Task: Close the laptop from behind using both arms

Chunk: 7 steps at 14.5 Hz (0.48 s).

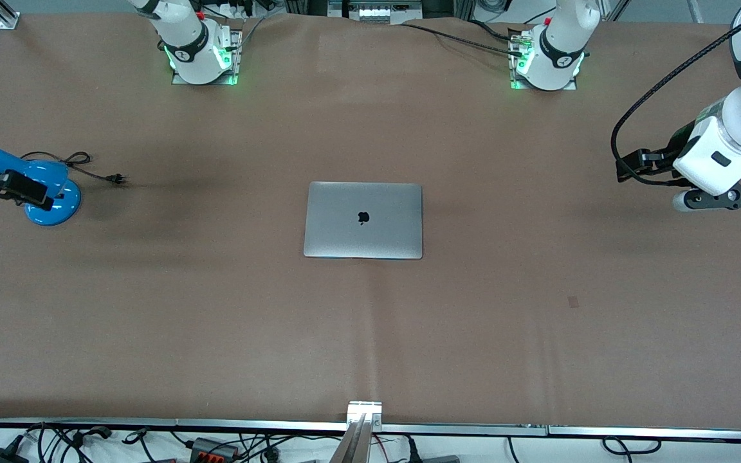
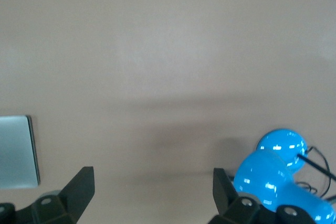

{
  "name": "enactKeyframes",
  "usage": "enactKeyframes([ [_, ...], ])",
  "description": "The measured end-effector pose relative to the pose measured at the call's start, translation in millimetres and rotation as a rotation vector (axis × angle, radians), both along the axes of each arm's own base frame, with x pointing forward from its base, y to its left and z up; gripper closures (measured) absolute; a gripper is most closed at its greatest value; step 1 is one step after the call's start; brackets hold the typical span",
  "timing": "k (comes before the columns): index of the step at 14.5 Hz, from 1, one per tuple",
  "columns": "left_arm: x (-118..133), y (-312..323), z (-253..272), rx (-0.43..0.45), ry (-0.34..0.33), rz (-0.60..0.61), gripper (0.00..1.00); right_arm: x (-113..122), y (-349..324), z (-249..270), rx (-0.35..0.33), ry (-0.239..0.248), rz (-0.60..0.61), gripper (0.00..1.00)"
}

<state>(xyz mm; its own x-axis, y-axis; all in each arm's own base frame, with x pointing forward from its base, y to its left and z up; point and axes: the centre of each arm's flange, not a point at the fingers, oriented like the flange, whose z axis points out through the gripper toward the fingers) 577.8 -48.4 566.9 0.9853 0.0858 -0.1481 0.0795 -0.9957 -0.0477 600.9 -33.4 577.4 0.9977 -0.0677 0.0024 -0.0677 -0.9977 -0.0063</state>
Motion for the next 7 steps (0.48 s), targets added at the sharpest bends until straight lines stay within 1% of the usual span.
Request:
enactKeyframes([
  [1,1,1,0,0.002,-0.001,0.001,0.00,-11,1,-3,0.003,0.013,0.003,0.00],
  [3,1,2,-1,0.003,-0.002,0.009,0.00,-30,3,-4,0.006,0.025,0.008,0.00],
  [5,2,4,1,0.001,-0.007,0.021,0.00,-44,4,-1,0.009,0.023,0.011,0.00],
  [7,2,7,1,-0.004,-0.008,0.028,0.00,-51,4,1,0.010,0.010,0.013,0.00],
])
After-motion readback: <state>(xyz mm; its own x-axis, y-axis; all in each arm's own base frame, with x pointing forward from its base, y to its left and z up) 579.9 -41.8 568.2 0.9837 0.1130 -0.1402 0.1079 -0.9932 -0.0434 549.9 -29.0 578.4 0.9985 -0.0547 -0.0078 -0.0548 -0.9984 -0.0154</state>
